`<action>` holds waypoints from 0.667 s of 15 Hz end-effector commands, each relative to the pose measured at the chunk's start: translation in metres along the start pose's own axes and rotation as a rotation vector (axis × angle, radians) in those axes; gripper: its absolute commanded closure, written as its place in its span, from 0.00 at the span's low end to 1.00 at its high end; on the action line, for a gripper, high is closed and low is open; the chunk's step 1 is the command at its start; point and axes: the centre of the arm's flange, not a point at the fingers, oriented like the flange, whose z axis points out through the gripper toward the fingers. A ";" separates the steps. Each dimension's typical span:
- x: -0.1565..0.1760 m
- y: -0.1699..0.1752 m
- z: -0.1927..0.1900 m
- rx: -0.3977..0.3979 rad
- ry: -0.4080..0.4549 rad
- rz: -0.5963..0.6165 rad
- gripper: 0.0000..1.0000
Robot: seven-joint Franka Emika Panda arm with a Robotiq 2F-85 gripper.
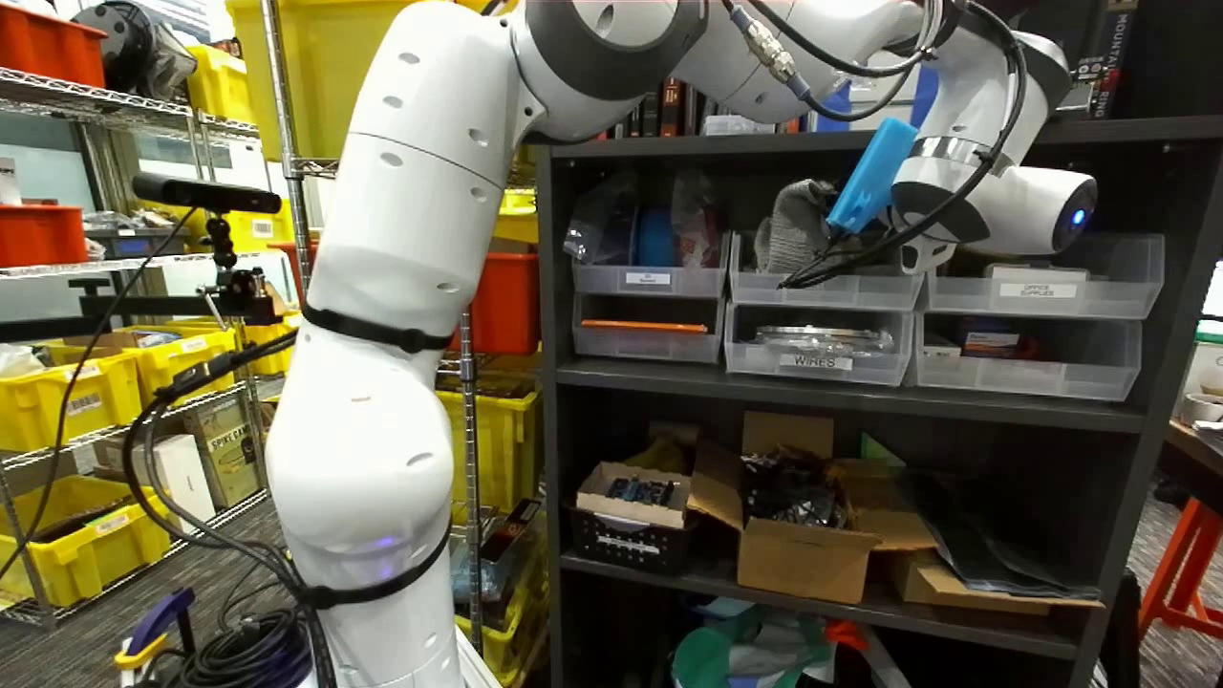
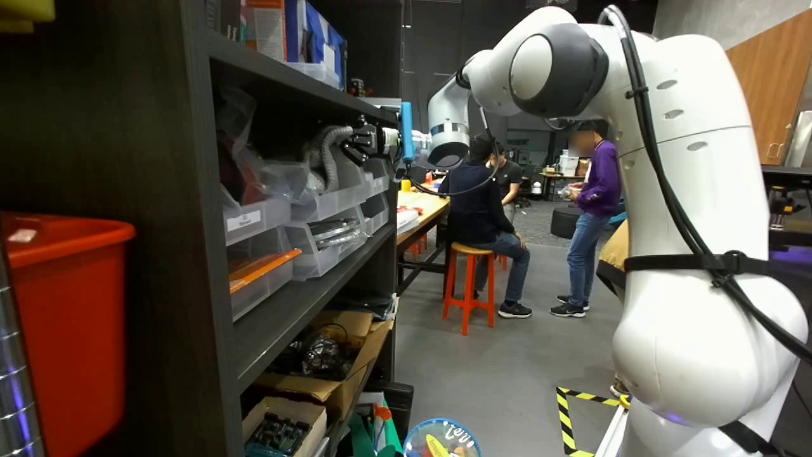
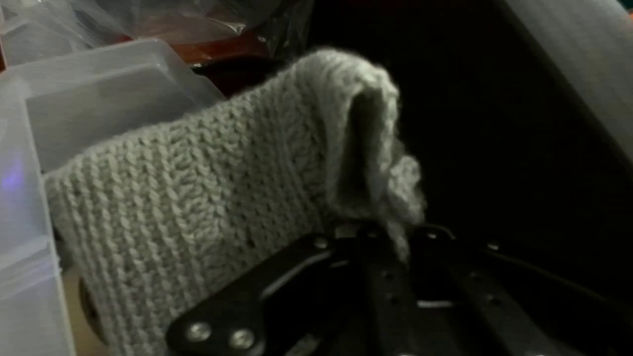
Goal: Put the grey towel in the middle top transparent tray
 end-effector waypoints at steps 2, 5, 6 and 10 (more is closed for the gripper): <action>-0.002 -0.011 0.004 -0.007 0.005 0.019 0.64; -0.001 -0.010 0.000 0.000 0.007 0.028 0.44; -0.001 -0.010 -0.001 0.003 0.005 0.032 0.38; -0.001 -0.010 -0.017 0.019 0.016 0.042 0.11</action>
